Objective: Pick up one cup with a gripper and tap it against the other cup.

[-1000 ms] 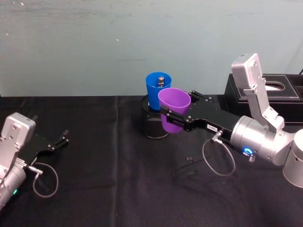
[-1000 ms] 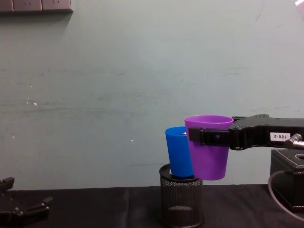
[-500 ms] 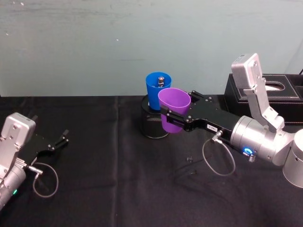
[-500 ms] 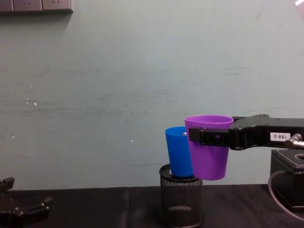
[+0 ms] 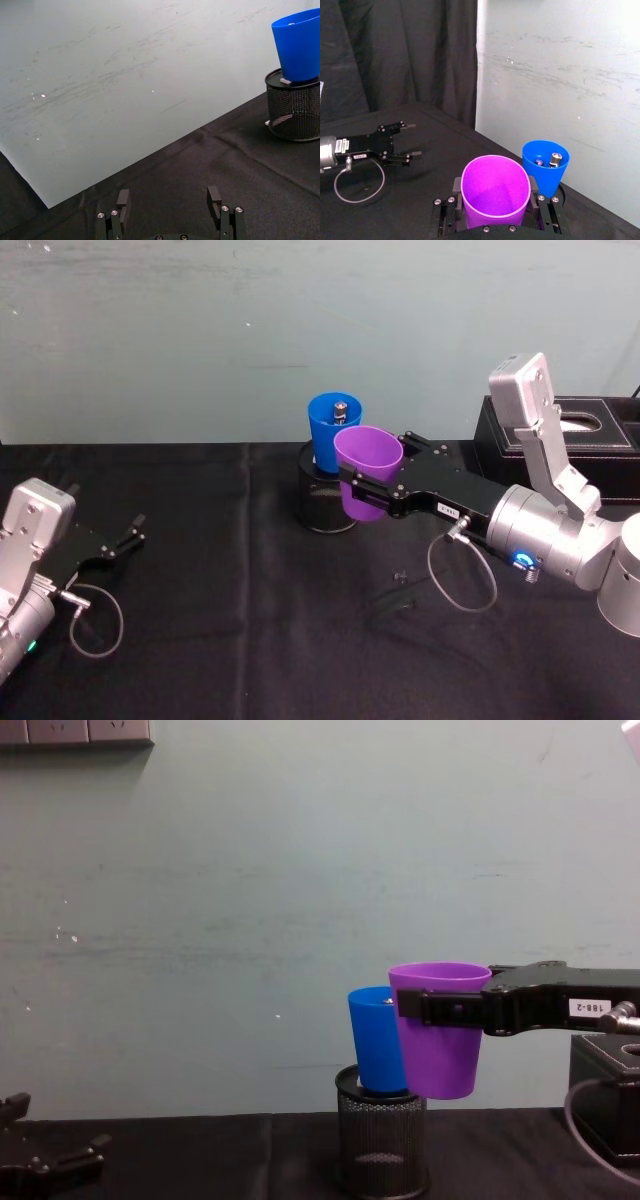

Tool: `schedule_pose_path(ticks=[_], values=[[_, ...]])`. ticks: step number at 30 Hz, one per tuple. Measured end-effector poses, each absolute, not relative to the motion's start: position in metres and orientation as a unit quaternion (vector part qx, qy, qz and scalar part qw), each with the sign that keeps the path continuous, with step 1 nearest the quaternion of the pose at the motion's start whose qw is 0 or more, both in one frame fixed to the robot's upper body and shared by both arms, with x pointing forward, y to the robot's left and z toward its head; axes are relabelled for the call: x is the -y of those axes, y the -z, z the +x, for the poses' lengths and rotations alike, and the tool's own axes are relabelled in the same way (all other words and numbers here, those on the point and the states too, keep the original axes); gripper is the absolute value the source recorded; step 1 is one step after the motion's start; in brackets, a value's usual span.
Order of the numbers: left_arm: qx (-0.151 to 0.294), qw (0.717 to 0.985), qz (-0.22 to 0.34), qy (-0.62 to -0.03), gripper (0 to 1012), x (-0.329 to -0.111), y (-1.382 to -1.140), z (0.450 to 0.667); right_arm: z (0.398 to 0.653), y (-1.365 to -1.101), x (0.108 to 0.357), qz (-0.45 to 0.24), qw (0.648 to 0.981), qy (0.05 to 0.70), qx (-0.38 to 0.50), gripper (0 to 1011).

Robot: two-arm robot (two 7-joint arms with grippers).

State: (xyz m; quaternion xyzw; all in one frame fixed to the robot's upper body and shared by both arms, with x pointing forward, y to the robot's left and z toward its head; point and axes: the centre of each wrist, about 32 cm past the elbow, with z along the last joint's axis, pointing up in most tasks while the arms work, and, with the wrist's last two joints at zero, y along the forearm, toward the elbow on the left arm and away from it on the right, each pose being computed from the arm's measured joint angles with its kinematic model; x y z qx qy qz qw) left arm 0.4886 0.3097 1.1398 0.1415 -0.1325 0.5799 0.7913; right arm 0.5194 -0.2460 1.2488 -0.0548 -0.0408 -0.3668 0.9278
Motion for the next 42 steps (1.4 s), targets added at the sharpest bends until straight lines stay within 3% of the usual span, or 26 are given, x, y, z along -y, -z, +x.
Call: schedule_pose_path(ticks=[42], values=[[0.132, 0.791, 0.141, -0.58, 1000, -0.3097, -1.1398, 0.4886, 0.5193, -1.2488, 0.246, -0.055, 0.928, 0.367, 0.041, 731]])
